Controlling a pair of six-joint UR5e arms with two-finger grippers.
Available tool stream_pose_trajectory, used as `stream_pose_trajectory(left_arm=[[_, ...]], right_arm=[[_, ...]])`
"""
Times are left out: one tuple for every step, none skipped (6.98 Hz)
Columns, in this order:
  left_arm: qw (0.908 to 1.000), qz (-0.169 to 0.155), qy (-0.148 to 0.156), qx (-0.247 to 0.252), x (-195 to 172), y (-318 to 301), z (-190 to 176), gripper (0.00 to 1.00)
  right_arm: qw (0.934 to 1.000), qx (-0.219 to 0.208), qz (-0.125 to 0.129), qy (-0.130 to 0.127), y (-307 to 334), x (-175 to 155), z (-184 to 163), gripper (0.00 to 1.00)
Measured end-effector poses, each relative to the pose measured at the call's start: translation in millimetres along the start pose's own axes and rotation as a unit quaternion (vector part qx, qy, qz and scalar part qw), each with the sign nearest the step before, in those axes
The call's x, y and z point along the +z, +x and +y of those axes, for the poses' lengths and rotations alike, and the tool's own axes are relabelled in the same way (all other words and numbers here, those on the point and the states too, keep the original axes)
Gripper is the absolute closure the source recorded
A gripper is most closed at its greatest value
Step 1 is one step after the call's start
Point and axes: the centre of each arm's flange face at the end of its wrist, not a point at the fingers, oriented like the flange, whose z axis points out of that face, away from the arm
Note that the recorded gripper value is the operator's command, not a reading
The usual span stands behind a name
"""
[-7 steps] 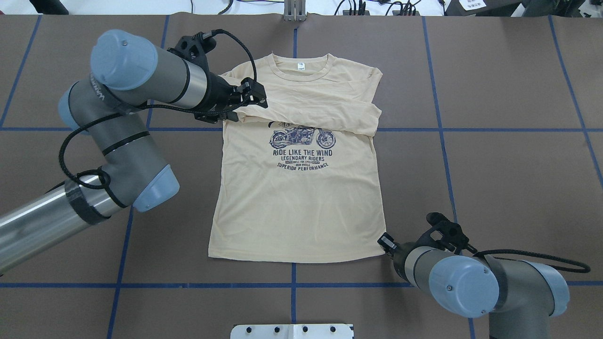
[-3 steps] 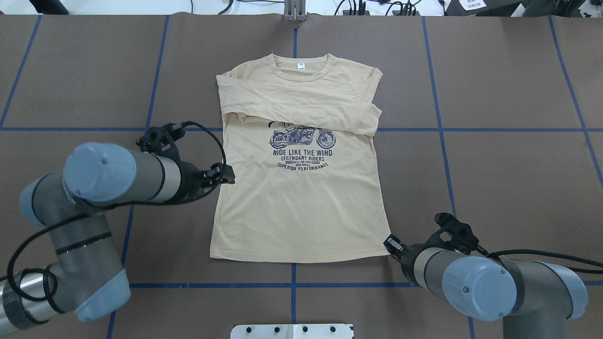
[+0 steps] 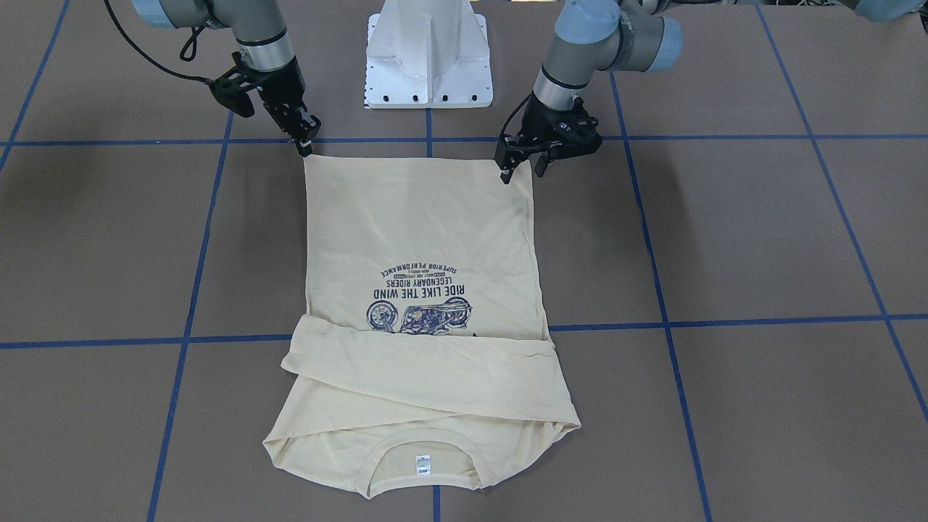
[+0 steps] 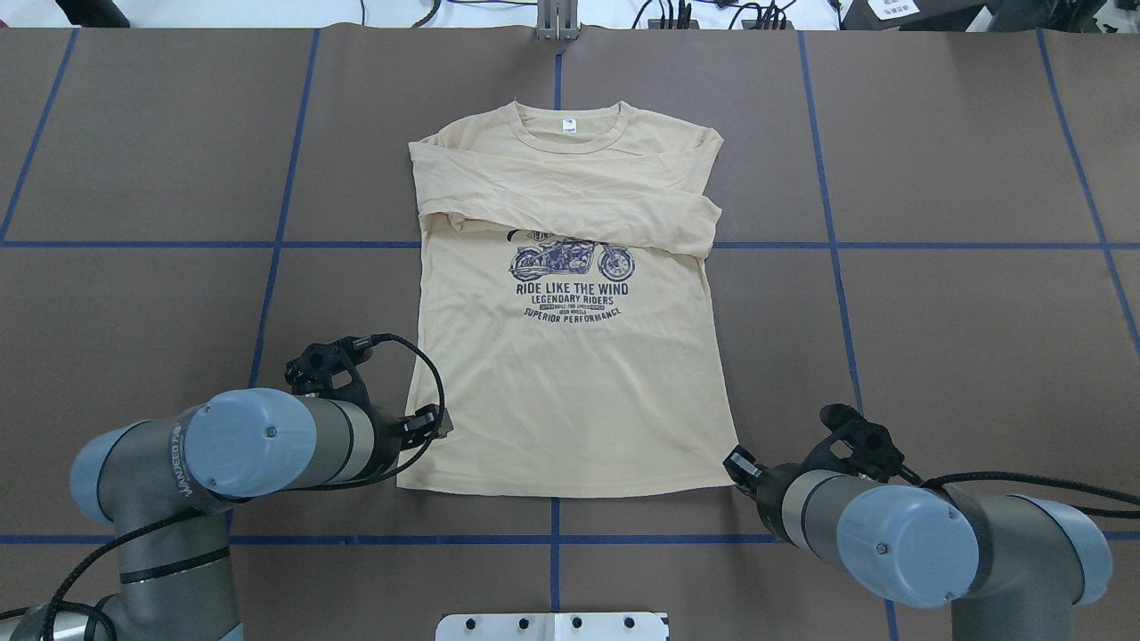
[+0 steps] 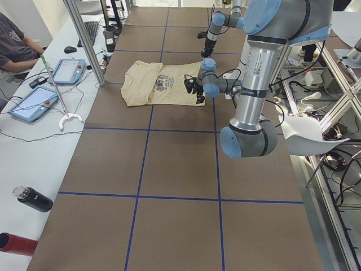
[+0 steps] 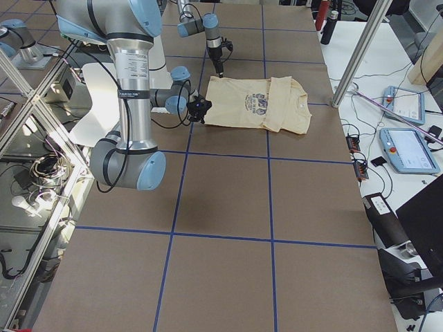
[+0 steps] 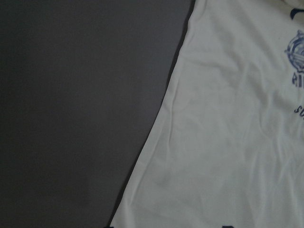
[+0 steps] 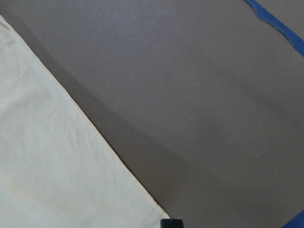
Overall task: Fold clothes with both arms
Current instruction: 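Move both grippers to the hem corners nearest the robot and grasp them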
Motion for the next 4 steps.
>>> stream_pose_trajectory(left_arm=[[1.0,-0.007,-0.002,0.0,2.0,-6.2,4.6,0.28],[0.9999,-0.012,-0.003,-0.001,3.0,-11.6,6.2,0.32],[0.9999,-0.015,-0.005,-0.002,3.9,-14.4,8.1,0.37],[0.9998,-0.017,-0.009,-0.004,4.9,-15.7,11.9,0.39]], right_arm=[[1.0,0.0,-0.001,-0.001,-0.6,-1.4,0.2,1.0],[1.0,0.0,-0.002,-0.002,-1.0,-2.4,0.3,1.0],[1.0,0.0,-0.001,-0.003,-0.8,-2.5,0.4,1.0],[1.0,0.0,0.0,-0.004,-0.5,-2.4,0.6,1.0]])
